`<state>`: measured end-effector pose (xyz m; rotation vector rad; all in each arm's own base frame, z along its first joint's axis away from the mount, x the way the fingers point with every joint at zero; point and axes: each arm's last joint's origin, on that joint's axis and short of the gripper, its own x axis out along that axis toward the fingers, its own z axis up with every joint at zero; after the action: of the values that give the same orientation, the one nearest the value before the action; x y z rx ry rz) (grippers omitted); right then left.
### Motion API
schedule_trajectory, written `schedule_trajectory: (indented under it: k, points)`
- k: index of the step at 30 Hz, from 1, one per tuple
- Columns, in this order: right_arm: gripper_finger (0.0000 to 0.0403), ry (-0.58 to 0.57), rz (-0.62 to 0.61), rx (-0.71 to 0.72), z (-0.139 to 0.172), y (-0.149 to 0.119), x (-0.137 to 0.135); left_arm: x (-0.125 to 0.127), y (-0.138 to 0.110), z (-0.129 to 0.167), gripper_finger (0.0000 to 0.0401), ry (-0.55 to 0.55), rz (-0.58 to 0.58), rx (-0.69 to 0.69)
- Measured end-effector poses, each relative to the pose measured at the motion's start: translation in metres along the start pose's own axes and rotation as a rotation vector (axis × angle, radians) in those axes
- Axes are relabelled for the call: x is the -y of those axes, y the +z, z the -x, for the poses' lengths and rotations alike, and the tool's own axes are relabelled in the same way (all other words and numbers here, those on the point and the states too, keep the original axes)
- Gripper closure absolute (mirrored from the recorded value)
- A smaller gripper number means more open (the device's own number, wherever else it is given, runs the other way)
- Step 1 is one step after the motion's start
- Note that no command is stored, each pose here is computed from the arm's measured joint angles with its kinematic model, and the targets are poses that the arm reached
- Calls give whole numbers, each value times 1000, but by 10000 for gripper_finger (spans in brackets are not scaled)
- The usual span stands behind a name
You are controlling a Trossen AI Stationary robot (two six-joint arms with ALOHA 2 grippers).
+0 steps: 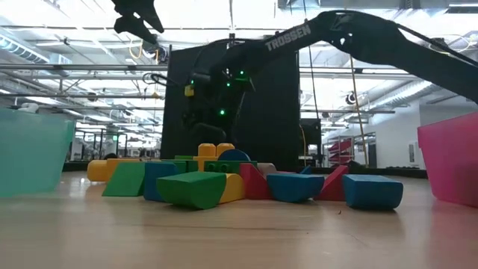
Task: Sort blocks by size
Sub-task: Put the 4-stud green game piece into the pink bin
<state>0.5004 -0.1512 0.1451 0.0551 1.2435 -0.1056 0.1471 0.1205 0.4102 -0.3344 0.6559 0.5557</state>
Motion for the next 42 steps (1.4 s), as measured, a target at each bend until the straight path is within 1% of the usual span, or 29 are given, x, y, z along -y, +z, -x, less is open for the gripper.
schedule_trajectory:
  k: [2,4,6,9,12,15,19,21,23,27,31,33,35,38,40,42]
  points:
    - [138,-10,2,-1,1,0,-1,0,0,0,146,0,0,1]
    - [164,-14,-9,-4,1,0,-2,0,0,0,146,0,0,1]
    - [203,-11,-23,-5,1,0,-1,0,0,0,146,0,1,1]
    - [283,-15,-38,-6,1,0,-3,0,0,0,146,0,0,0]
    - [285,10,-78,3,5,1,-3,0,0,0,146,0,0,1]
    - [285,12,-111,25,21,6,-3,0,0,0,146,0,-5,3]
    - [285,5,-132,112,70,17,-5,0,0,0,146,2,-19,4]
    - [285,7,-161,108,96,14,-11,0,0,0,146,8,-20,4]
    - [285,14,-179,85,123,9,-22,0,0,0,146,9,-20,4]
    - [285,25,-170,22,185,-10,-64,0,0,0,146,10,-24,4]
    - [285,4,-182,-68,232,-37,-120,0,0,0,146,10,-26,4]
    - [285,-6,-212,-59,250,-48,-151,0,0,0,146,11,-35,4]
    - [285,28,-261,-32,269,-63,-181,0,0,0,146,10,-48,5]
    - [285,46,-374,-68,279,-89,-222,0,1,0,146,10,-47,7]
    - [285,37,-451,-114,275,-109,-250,0,1,0,146,11,-48,8]
    - [285,20,-555,-157,267,-127,-273,0,1,0,146,11,-49,11]
